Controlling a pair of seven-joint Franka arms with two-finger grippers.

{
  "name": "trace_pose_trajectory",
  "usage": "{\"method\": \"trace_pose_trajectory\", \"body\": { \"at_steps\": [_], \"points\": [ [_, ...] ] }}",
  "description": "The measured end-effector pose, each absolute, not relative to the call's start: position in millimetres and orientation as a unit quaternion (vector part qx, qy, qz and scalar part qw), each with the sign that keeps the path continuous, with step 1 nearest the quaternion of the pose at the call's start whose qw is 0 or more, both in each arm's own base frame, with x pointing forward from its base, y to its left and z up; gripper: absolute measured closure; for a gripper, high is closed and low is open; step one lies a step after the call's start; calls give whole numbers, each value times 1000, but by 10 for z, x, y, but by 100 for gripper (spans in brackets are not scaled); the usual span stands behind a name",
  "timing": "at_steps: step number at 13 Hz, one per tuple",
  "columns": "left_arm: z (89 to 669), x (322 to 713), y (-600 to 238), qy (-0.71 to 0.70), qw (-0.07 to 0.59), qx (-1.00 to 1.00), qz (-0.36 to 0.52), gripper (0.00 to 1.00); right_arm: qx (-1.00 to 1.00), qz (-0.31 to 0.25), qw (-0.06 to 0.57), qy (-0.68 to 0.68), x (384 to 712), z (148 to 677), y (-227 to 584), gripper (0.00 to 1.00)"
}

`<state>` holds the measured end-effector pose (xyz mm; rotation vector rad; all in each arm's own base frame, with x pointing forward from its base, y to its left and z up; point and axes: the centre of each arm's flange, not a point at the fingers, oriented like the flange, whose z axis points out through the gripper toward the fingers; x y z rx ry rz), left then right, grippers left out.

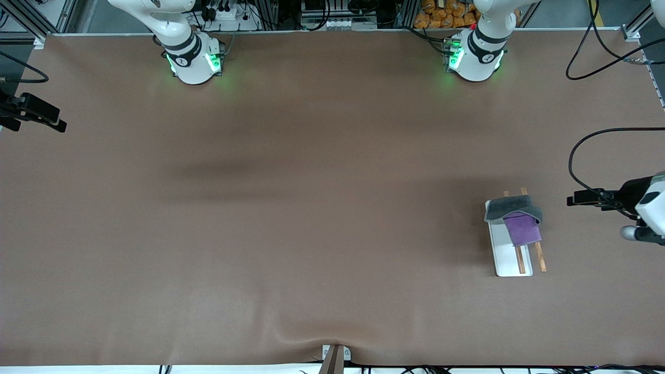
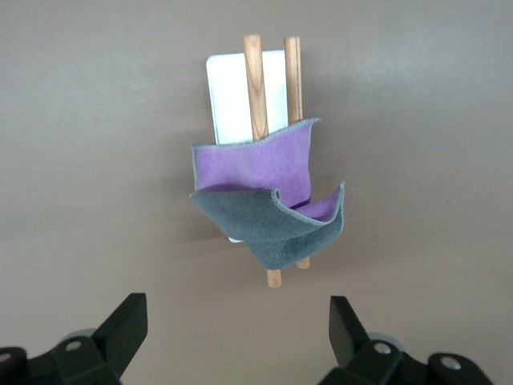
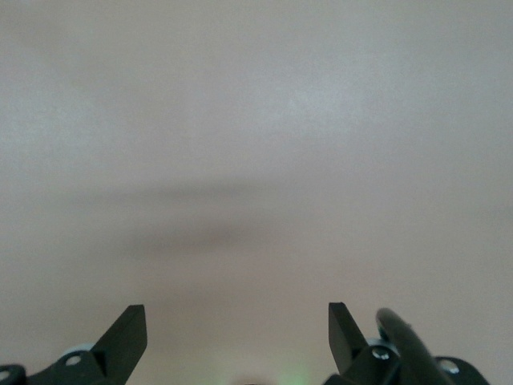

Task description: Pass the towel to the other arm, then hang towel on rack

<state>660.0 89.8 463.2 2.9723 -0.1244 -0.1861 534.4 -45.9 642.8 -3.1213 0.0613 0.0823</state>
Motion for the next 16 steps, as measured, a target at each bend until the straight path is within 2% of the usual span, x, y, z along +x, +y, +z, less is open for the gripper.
{"method": "trace_pose_trajectory", "body": {
  "at_steps": [5, 16],
  "points": [
    [5460, 6386, 762, 11, 61, 998, -13, 0, -1000, 28, 5, 12, 5346, 6425, -406, 0],
    [6156, 5864, -25, 51, 30, 998, -23, 0, -1000, 29, 0, 13, 5344, 6423, -425, 0]
  ]
}}
